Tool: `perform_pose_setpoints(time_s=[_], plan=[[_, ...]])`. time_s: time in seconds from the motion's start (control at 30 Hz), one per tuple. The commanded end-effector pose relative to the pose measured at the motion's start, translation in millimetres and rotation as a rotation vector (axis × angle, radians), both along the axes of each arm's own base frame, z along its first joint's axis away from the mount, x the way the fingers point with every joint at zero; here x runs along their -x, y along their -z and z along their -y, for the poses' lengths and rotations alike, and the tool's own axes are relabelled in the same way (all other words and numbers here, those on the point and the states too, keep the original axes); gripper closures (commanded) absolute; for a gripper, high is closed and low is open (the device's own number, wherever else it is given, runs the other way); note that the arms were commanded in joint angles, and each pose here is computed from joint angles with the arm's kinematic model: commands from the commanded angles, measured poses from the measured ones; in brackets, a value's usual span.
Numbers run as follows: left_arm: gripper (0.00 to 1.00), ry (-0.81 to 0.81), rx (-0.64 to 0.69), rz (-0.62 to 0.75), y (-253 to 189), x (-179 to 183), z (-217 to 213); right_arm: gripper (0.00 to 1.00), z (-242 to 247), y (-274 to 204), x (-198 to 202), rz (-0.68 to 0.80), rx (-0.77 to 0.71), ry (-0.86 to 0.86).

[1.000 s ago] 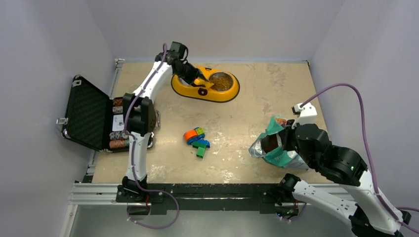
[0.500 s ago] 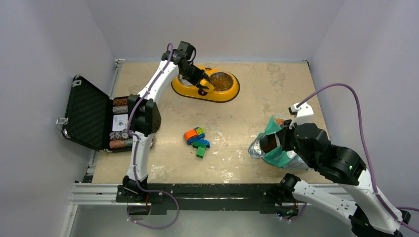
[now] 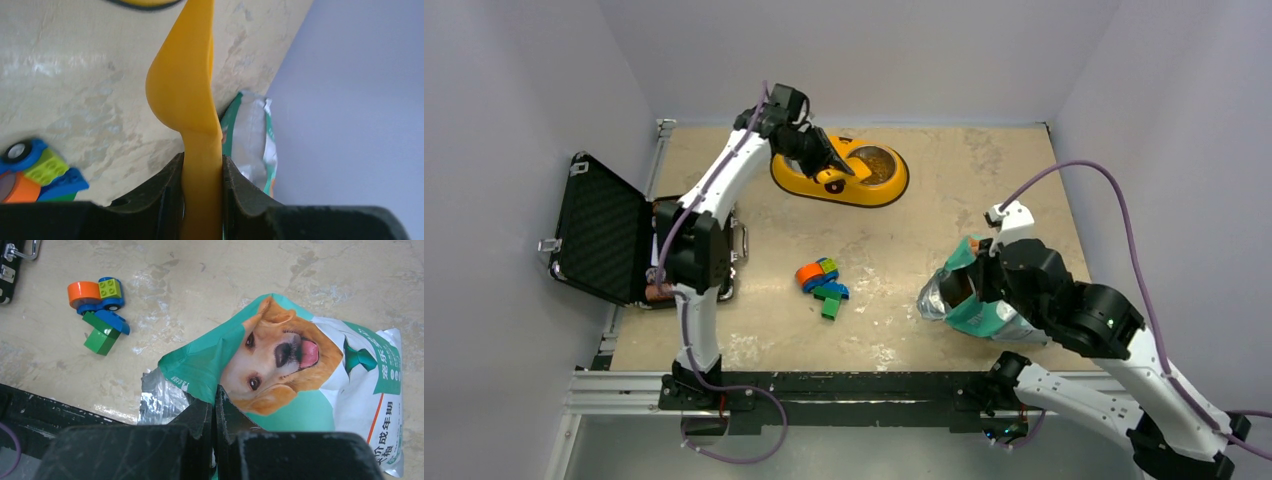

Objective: Serve the pet food

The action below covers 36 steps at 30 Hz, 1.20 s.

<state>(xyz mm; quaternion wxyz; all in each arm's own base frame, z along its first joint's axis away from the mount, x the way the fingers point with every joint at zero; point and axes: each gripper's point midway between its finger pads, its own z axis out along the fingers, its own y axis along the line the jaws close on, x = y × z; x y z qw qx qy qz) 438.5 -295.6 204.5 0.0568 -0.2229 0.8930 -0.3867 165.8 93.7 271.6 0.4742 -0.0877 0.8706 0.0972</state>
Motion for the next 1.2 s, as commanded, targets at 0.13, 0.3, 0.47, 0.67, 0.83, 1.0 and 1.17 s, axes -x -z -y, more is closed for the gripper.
perform_pose_setpoints(time_s=[0.13, 0.3, 0.47, 0.67, 0.83, 1.0, 1.17], plan=[[1.0, 0.423, 0.14, 0.364, -97, 171, -18, 1.0, -31, -38, -37, 0.097, -0.055, 0.017], [1.0, 0.567, 0.158, 0.347, -95, 270, -26, 1.0, -52, -48, -53, 0.103, -0.03, -0.025], [1.0, 0.575, 0.198, 0.325, -106, 303, -29, 1.0, -70, -57, -61, 0.117, -0.042, -0.075], [1.0, 0.681, 0.2, 0.236, -102, 317, -6, 1.0, -81, -62, -60, 0.128, -0.066, -0.133], [1.0, 0.76, 0.251, 0.208, -105, 309, 36, 1.0, -80, -65, -54, 0.134, -0.087, -0.153], [1.0, 0.804, 0.299, 0.077, -81, 298, 99, 1.0, -85, -72, -44, 0.142, -0.128, -0.207], [1.0, 0.723, 0.136, -0.187, -35, 279, 105, 1.0, -96, -91, -36, 0.194, -0.148, -0.255]])
